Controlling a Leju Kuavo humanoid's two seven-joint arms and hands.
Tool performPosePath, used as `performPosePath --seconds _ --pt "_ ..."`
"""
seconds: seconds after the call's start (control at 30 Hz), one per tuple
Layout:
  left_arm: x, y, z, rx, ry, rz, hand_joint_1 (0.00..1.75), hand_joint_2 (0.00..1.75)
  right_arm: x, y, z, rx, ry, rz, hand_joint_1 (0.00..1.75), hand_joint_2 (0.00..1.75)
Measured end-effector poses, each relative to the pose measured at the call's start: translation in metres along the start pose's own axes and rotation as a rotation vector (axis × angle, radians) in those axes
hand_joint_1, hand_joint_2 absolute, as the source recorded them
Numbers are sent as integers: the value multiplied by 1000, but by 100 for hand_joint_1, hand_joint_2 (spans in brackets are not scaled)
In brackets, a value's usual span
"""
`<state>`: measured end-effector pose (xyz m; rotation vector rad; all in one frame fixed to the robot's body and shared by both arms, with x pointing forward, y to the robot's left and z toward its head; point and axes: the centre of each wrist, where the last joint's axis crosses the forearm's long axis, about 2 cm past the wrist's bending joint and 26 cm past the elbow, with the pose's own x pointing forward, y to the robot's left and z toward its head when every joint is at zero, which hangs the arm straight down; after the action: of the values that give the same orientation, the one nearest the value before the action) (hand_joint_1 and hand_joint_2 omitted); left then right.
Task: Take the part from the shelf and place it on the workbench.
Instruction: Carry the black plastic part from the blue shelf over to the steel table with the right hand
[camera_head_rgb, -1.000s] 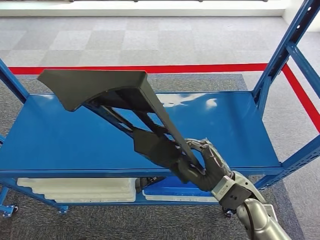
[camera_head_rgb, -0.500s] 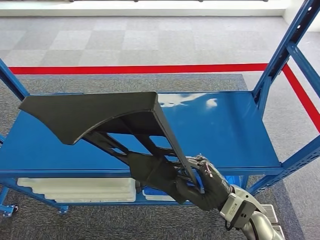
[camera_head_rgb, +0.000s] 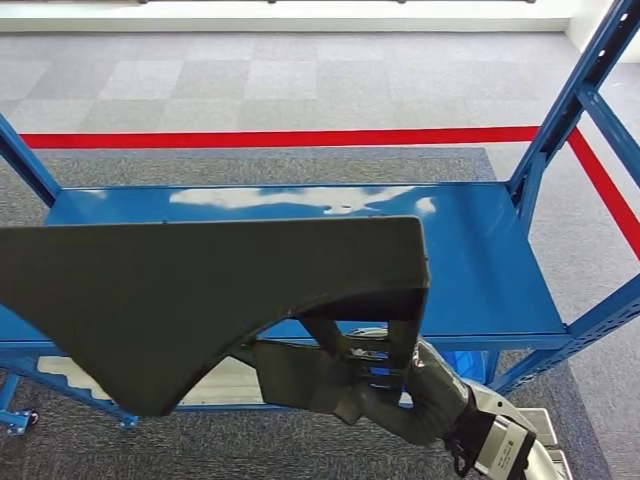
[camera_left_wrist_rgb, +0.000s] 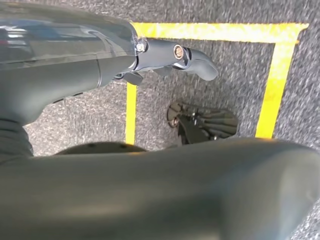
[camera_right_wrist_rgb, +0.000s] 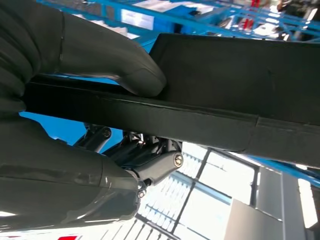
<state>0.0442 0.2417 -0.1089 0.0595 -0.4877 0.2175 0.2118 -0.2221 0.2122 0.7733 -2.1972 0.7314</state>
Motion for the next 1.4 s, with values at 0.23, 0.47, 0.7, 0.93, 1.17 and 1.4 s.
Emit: performPosePath --seconds 0.23,0.47,0.7,0.93,1.17,1.4 --pt "1 6 -1 23 -11 15 0 175 -4 -1 -13 28 -49 -76 175 175" --pt "3 12 -3 39 -6 11 0 175 -11 -2 -19 51 -51 -176 175 175" --pt "4 14 -3 37 -5 -17 0 175 -17 4 -14 40 -36 -214 175 175" --pt "8 22 -5 34 -12 -69 0 175 -18 18 2 23 -25 -235 175 175" --pt "12 29 -8 48 -19 -91 0 175 -18 26 14 27 -7 -234 175 175" --pt "13 30 -8 46 -26 -105 0 175 -18 27 17 32 -2 -227 175 175"
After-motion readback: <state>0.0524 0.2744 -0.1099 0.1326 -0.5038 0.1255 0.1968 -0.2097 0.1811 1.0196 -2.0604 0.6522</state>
